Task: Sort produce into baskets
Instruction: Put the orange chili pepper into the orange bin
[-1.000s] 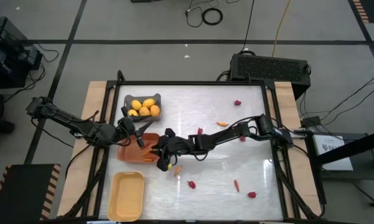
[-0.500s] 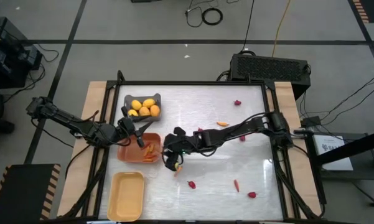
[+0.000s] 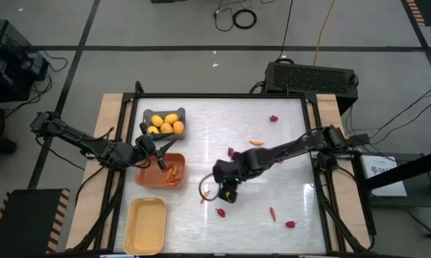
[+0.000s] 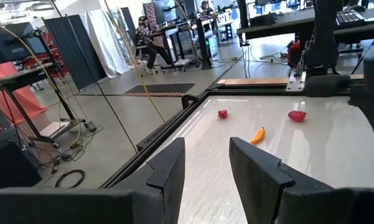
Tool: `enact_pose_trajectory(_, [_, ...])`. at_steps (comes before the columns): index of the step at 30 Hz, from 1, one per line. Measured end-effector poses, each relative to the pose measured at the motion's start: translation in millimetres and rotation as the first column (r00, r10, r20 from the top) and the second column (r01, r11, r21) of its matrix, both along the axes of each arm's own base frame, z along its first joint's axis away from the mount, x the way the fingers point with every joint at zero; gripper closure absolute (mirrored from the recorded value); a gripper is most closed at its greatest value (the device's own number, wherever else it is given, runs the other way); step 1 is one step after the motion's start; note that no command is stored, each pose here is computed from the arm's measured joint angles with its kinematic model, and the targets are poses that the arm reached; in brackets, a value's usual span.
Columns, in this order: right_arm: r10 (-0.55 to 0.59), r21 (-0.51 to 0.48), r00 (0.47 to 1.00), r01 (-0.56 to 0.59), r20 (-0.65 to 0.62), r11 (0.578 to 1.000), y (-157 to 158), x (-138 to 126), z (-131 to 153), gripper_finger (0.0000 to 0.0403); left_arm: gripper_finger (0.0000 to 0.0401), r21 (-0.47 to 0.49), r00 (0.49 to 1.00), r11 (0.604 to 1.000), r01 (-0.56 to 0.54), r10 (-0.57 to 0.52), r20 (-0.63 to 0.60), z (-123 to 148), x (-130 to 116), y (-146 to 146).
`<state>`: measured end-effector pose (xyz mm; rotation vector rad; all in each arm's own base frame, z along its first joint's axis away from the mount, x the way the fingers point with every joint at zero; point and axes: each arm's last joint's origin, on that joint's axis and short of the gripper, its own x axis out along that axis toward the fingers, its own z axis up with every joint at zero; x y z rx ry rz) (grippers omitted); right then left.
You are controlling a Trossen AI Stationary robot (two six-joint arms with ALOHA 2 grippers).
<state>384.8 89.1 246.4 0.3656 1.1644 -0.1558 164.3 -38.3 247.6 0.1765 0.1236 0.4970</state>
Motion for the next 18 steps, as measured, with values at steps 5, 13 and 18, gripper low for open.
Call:
enact_pose_trajectory(5, [-0.036, -0.010, 0.986, 0.035, -0.163, 0.999, 19.2, -19.2, -7.2, 0.0293, 0.0267, 0.005, 1.000, 1.000, 0.000, 0.000, -0.003, 0.0, 0.0, 0.0])
enact_pose_trajectory(13, [-0.120, 0.082, 0.929, 0.158, -0.351, 0.984, 63.9, -47.7, -10.6, 0.0293, 0.0267, 0.005, 1.000, 1.000, 0.000, 0.000, -0.003, 0.0, 0.0, 0.0])
enact_pose_trajectory(18, [-0.130, 0.121, 0.882, 0.206, -0.454, 0.971, 96.1, -69.5, -10.6, 0.0293, 0.0267, 0.000, 1.000, 1.000, 0.000, 0.000, 0.000, 0.0, 0.0, 0.0])
